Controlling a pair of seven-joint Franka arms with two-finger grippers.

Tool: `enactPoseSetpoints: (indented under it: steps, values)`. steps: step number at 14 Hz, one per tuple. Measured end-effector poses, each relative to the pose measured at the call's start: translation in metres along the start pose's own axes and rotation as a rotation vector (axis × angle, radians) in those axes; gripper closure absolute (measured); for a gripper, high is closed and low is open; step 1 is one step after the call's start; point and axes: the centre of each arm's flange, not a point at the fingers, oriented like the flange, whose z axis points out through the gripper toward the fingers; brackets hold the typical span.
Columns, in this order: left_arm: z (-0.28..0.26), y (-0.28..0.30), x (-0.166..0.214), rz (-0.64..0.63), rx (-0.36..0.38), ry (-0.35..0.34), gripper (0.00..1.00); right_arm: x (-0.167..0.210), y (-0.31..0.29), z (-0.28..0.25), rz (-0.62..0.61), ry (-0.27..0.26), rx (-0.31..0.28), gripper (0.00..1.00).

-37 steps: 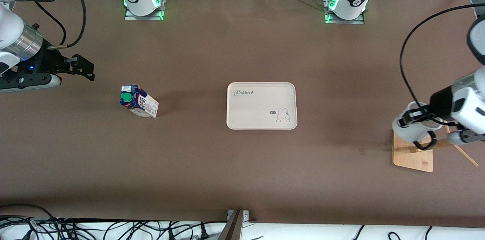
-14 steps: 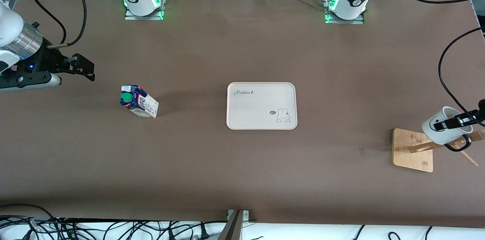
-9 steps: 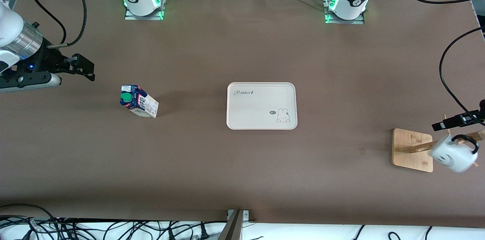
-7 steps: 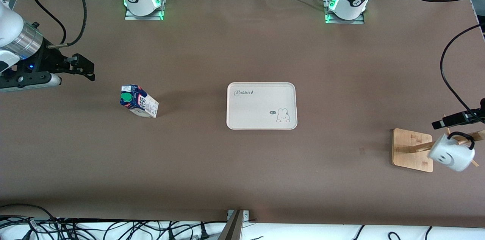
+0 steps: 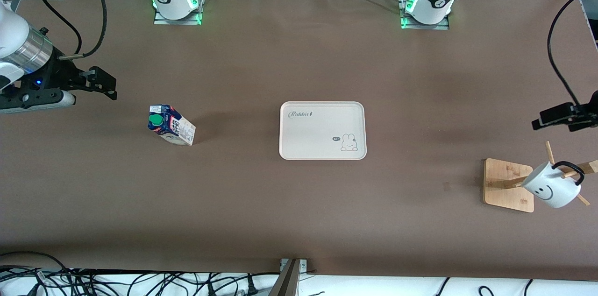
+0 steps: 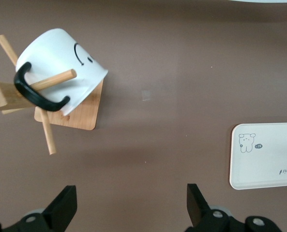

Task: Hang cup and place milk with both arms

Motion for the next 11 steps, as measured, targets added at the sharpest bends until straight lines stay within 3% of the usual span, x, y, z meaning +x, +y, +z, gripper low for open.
enactPoseSetpoints:
  steps: [3,6,11]
  values:
    - [-0.015,0.012,-0.016,0.032,0.048,-0.059,0.0,0.0,0.0,0.0,0.0,0.0,0.0,0.0]
    - [-0.021,0.058,-0.024,0.112,0.126,-0.101,0.0,0.0,0.0,0.0,0.0,0.0,0.0,0.0]
    - [-0.048,0.088,-0.044,0.154,0.107,-0.096,0.0,0.0,0.0,0.0,0.0,0.0,0.0,0.0]
